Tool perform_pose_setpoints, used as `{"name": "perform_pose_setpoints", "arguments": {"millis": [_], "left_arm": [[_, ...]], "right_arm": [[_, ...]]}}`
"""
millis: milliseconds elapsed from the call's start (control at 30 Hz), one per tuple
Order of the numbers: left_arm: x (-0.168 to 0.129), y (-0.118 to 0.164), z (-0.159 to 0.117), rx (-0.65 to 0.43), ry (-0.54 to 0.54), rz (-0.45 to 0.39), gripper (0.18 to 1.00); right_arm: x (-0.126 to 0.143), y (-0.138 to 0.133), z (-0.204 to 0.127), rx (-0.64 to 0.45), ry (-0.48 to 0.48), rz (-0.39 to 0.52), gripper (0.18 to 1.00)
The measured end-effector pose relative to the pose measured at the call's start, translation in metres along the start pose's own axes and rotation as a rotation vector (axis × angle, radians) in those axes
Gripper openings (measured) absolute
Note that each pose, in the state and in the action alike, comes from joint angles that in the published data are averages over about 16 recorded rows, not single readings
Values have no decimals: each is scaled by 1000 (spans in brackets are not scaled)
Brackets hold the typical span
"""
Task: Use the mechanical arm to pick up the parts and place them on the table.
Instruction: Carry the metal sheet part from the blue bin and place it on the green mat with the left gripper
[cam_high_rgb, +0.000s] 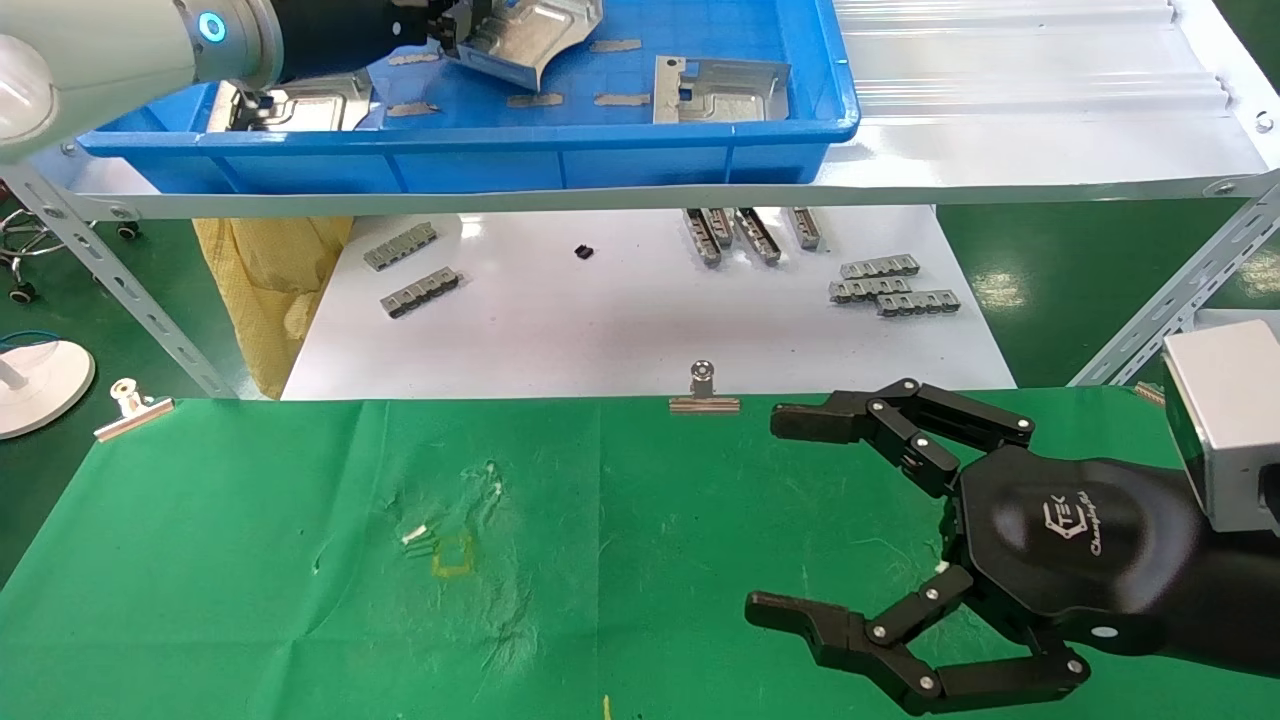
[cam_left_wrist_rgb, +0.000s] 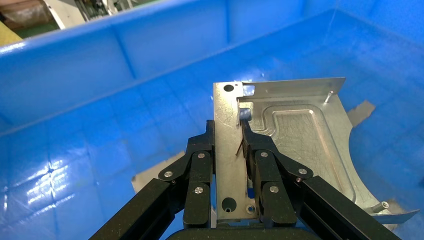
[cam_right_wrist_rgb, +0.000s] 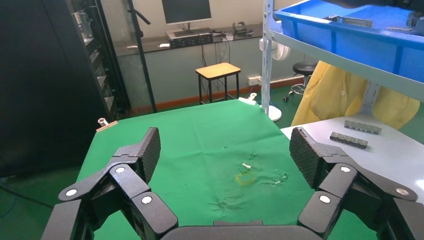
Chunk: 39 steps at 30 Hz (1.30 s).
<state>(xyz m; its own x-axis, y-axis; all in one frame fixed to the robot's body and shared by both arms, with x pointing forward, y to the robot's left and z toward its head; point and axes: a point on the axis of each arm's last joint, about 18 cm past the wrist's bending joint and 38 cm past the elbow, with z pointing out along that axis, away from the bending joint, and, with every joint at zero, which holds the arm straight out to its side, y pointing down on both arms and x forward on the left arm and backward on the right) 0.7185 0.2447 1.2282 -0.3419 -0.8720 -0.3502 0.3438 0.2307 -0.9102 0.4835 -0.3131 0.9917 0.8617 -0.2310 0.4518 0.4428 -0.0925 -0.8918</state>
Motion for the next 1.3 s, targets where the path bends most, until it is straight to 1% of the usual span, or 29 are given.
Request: {"name": "perform_pose_setpoints", "arguments": {"millis": [200,333,533,733,900,1067,1167,1300], "left_arm": [[0,-10,-10,39,52,-3,285],[0,-15,-21,70,118,1,278],[7,-16,-48,125,272,29,274],[20,-6,-86,192,464,110,274],[28,14,-119,241,593,208,274],[35,45,-149,254,678,308,274],[39,70,-162,225,712,362,274],[47,108,-173,151,754,424,274]], "right_arm": [[0,0,0,0,0,0,963],[0,0,0,0,0,0,983],[0,0,0,0,0,0,997],[0,0,0,0,0,0,1000],[0,0,0,0,0,0,1000],[0,0,0,0,0,0,1000],[0,0,0,0,0,0,1000],[0,0,0,0,0,0,1000]]}}
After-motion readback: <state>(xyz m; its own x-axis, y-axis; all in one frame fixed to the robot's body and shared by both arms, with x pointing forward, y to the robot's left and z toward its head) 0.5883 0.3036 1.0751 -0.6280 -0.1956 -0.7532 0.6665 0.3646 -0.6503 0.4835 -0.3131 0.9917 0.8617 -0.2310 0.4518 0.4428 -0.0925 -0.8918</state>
